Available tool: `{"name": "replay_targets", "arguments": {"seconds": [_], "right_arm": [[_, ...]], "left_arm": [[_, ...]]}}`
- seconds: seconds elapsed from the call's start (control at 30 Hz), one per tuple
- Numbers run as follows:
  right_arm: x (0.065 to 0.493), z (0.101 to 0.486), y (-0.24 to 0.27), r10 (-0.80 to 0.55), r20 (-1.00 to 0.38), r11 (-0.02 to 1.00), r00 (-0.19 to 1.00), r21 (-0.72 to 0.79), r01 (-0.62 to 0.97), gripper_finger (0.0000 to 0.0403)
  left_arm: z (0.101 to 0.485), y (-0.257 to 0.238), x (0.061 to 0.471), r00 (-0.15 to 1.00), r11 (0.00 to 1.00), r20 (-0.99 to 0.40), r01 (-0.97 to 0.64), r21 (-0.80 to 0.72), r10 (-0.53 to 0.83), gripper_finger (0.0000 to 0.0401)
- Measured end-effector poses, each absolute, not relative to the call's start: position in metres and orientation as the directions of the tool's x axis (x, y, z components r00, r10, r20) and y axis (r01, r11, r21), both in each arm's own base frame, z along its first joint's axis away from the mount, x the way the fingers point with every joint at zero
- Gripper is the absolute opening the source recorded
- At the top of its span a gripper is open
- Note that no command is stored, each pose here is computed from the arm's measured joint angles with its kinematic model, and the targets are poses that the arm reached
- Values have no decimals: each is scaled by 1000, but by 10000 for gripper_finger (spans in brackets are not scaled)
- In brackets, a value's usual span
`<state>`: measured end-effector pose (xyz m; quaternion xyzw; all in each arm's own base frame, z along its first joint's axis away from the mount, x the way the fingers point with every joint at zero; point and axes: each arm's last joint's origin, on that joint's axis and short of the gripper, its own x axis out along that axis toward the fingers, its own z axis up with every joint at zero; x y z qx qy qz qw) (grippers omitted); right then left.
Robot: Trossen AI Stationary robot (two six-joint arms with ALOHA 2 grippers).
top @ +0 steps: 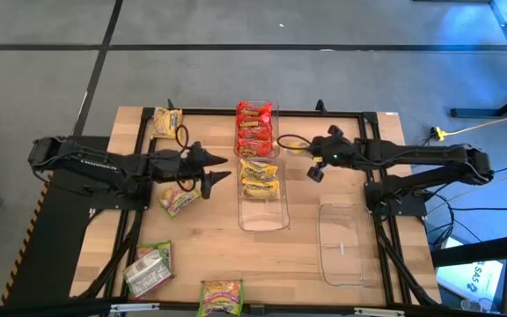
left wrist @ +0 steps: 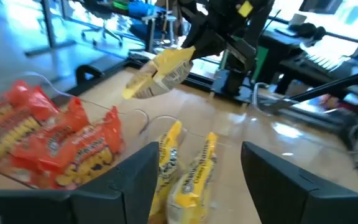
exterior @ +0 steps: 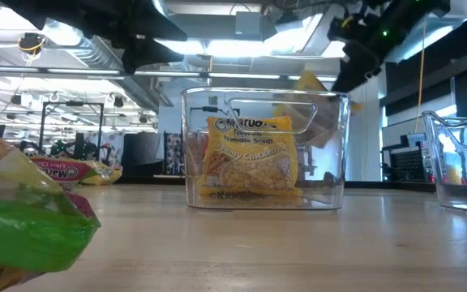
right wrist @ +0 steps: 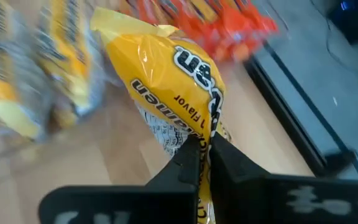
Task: Sort Maruchan noodles
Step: Put the yellow noodle pack into the middle transparent bin
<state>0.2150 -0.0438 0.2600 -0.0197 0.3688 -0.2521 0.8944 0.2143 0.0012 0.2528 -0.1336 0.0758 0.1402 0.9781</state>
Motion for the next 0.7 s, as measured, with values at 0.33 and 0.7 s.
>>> {"name": "replay_targets", "arguments": {"seconds": [0.33,0.7], "right_arm": [[234,279,-23,-255,-476,967,841,-113,229,0],[247,300,8,-63,-259,974,964,-225,4,0]], "left_arm": [[250,-2,219,974,939,-196,-171,-300,115,222],[251,10,226,987,774,-150,-48,-631,-61,222]]}}
